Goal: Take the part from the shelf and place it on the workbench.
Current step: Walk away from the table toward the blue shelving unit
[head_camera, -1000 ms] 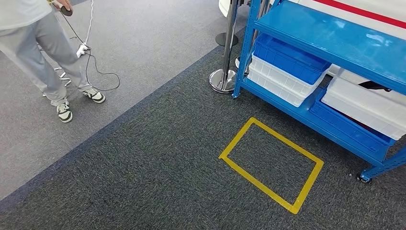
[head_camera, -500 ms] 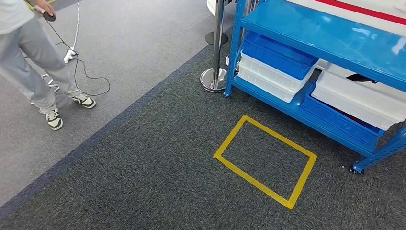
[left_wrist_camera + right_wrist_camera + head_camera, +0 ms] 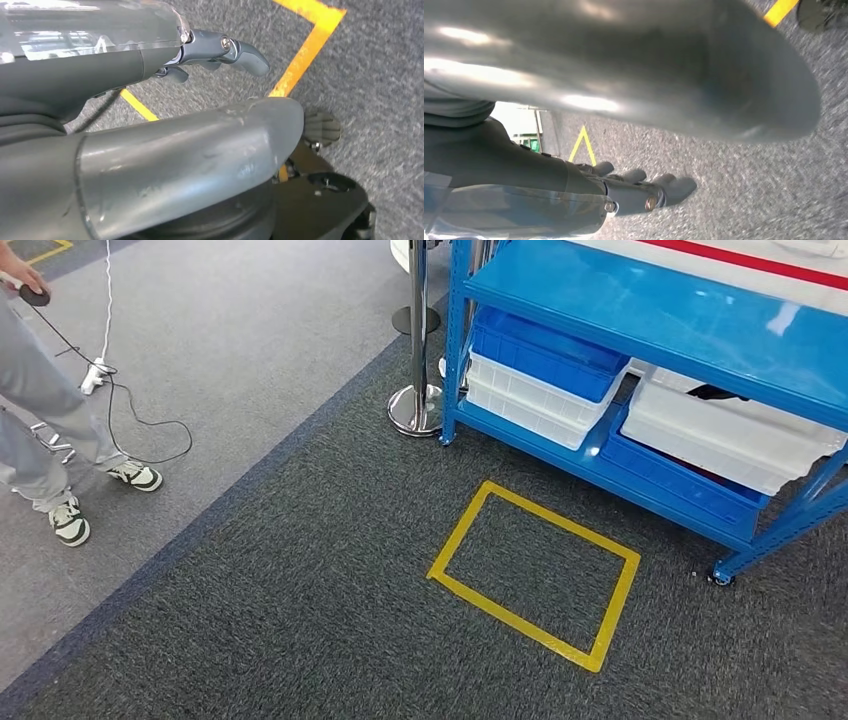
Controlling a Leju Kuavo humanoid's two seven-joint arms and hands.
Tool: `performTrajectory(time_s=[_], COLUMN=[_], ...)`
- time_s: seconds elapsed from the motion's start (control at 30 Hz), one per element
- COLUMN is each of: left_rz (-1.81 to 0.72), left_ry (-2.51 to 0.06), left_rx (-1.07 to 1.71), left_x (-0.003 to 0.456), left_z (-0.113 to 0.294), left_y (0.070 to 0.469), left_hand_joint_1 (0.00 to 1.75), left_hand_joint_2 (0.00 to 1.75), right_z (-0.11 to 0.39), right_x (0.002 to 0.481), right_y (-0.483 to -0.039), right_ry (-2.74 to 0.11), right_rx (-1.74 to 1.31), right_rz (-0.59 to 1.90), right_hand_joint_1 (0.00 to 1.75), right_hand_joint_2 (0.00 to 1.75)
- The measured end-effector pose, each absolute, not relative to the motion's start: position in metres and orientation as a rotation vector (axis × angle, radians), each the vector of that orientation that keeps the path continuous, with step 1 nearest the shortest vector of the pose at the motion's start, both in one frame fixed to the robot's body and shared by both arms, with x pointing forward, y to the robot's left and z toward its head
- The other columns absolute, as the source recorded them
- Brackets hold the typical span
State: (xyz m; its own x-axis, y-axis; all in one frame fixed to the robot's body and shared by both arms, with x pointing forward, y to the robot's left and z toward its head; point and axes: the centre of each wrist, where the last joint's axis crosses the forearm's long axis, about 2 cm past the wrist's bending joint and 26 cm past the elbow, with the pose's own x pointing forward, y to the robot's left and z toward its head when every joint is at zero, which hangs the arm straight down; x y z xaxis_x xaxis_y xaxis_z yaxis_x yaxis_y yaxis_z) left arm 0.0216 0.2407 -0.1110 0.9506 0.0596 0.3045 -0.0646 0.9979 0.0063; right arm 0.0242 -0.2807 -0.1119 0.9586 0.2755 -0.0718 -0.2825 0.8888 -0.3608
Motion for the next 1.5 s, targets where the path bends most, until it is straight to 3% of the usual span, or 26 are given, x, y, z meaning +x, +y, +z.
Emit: performTrajectory(time_s=[1.5], left_rz=[0.057], left_ry=[-0.288], left_rx=[0.006], left_x=[0.0175], left_z=[-0.1113], left_y=[0.2404], left_hand_joint_1=[0.00], left_hand_joint_2=[0.00], right_z=[-0.1120], right_x=[0.0217], right_y=[-0.2769], right_ry=[0.016], right_rx=[-0.369], right_rz=[0.311], right_hand_joint_1=[0.00], right_hand_joint_2=[0.00])
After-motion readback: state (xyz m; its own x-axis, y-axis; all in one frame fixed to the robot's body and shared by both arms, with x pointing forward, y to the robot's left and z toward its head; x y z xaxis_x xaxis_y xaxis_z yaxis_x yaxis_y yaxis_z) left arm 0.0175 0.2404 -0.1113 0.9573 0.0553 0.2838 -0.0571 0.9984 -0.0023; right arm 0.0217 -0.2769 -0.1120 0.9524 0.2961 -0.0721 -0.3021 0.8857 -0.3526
